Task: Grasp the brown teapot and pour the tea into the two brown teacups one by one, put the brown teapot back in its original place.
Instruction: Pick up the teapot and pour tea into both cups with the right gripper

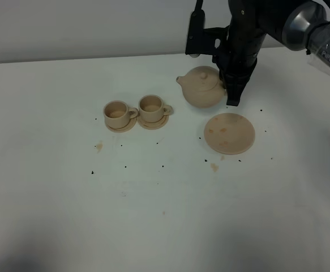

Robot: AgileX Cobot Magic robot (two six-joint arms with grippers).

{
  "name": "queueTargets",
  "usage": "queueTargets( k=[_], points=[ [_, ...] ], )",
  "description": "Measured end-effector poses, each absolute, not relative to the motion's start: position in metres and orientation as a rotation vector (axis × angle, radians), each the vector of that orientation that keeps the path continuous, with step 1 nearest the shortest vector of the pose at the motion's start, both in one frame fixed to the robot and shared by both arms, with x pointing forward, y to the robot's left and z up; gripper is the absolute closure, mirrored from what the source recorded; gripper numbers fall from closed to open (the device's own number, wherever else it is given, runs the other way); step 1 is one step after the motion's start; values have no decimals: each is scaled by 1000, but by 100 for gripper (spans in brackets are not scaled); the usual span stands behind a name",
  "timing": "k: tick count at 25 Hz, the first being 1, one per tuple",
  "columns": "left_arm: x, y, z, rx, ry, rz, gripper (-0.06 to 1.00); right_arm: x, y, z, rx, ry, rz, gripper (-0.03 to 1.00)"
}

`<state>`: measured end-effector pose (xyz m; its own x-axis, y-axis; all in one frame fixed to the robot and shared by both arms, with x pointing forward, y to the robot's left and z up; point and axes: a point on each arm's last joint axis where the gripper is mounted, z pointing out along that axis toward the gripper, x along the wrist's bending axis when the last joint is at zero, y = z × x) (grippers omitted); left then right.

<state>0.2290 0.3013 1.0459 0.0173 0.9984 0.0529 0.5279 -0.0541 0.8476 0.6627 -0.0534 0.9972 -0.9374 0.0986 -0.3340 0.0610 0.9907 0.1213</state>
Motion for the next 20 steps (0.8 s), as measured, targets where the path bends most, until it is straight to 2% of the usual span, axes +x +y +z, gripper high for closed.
queueTargets(
  k=[6, 20],
  points=[
    [229, 301, 1046, 1654, 1578, 933, 62, 662, -42, 997, 112, 2732, 169, 84],
    [229, 301, 1046, 1654, 1578, 933, 62, 675, -7, 966, 33, 2647, 89, 84]
  ],
)
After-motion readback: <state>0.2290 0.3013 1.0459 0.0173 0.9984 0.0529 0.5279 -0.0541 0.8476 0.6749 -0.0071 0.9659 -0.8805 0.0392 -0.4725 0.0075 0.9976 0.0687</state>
